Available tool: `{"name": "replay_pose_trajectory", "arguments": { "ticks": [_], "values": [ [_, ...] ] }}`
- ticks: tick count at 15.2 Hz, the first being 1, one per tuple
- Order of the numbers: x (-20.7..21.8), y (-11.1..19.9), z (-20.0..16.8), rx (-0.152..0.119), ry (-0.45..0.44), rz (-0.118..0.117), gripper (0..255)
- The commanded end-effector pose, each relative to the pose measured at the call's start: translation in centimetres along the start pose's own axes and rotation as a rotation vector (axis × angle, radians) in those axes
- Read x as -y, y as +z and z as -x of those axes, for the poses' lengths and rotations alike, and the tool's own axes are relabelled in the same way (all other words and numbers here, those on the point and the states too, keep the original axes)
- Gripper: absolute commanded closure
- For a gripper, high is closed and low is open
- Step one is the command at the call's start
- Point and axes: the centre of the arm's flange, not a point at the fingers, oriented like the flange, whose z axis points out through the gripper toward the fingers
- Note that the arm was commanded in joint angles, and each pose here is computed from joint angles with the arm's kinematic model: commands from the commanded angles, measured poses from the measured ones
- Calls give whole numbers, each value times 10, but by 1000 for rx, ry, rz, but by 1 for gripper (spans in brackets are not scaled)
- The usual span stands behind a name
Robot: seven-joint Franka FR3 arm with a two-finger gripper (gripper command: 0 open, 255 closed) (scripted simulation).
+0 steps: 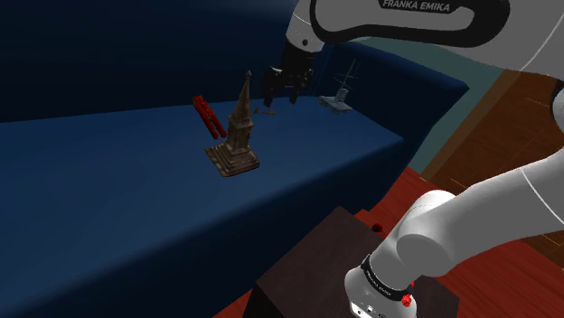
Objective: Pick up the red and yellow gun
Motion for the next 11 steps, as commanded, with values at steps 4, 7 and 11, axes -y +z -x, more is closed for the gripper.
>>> {"name": "replay_pose_trajectory", "arguments": {
  "ticks": [4, 7, 11],
  "values": [
    [33, 26, -48, 8, 24, -32, 0],
    [53, 43, -76, 13, 37, -50, 0],
    [79, 64, -115, 19, 55, -74, 0]
  ]
}}
